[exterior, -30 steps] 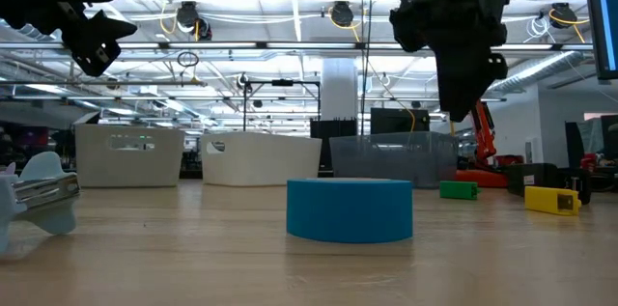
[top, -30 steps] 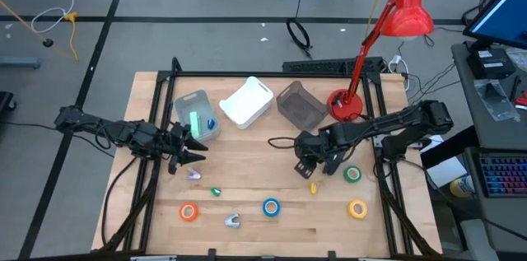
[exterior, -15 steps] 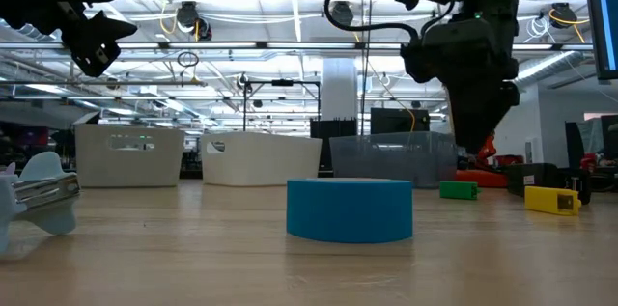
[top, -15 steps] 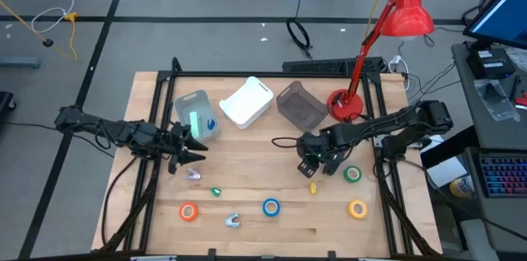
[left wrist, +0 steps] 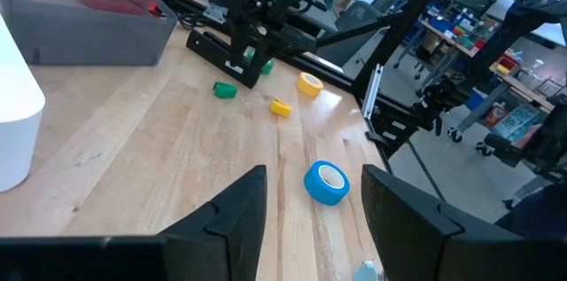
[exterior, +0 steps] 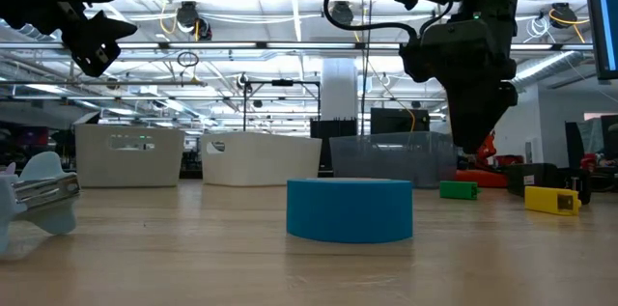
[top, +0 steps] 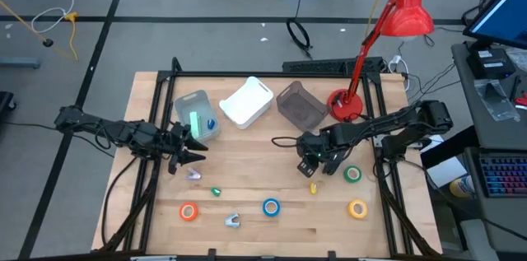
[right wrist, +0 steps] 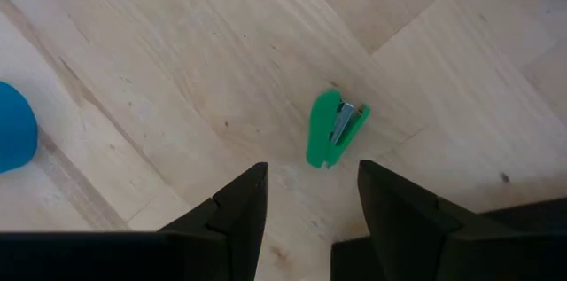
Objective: Pick and place Stapler, Stapler remover, tape
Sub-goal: Put the top green small stapler into the gray bin
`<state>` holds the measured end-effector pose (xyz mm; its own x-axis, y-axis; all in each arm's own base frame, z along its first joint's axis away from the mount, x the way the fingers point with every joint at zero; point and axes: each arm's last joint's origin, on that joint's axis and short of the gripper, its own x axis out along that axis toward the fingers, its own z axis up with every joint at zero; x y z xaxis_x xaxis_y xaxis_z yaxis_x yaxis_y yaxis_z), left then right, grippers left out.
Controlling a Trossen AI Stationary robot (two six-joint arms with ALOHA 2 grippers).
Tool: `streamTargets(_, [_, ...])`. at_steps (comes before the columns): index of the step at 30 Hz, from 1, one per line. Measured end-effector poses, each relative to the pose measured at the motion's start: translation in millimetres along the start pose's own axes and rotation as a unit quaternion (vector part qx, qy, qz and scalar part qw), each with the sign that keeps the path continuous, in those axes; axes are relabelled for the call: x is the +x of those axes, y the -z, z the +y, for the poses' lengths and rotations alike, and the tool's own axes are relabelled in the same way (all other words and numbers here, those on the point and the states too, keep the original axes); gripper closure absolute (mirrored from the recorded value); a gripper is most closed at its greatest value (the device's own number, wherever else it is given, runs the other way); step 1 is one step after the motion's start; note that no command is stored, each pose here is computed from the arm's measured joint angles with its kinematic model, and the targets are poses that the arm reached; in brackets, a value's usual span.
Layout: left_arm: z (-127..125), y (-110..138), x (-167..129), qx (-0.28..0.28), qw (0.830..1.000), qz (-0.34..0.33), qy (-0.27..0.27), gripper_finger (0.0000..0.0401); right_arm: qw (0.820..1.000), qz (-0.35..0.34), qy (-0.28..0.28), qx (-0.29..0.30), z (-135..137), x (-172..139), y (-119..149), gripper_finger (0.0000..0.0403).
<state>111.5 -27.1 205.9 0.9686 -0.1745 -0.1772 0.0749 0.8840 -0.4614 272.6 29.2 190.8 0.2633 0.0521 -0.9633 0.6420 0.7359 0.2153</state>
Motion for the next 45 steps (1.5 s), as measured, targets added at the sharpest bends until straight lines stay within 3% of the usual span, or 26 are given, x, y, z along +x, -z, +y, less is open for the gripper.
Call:
streamTargets(32, [0,0,0,0.000,1.000,0.000,0.000,0.0215,0.999,-0.035,0.002,-0.016,0,0,-7,0.0234])
streamTargets(45, [0,0,0,-0.001,1.000,0.000,0.000,0.0215,0.999,0.010,0.028,-0.030,2,35,-5,0.0234])
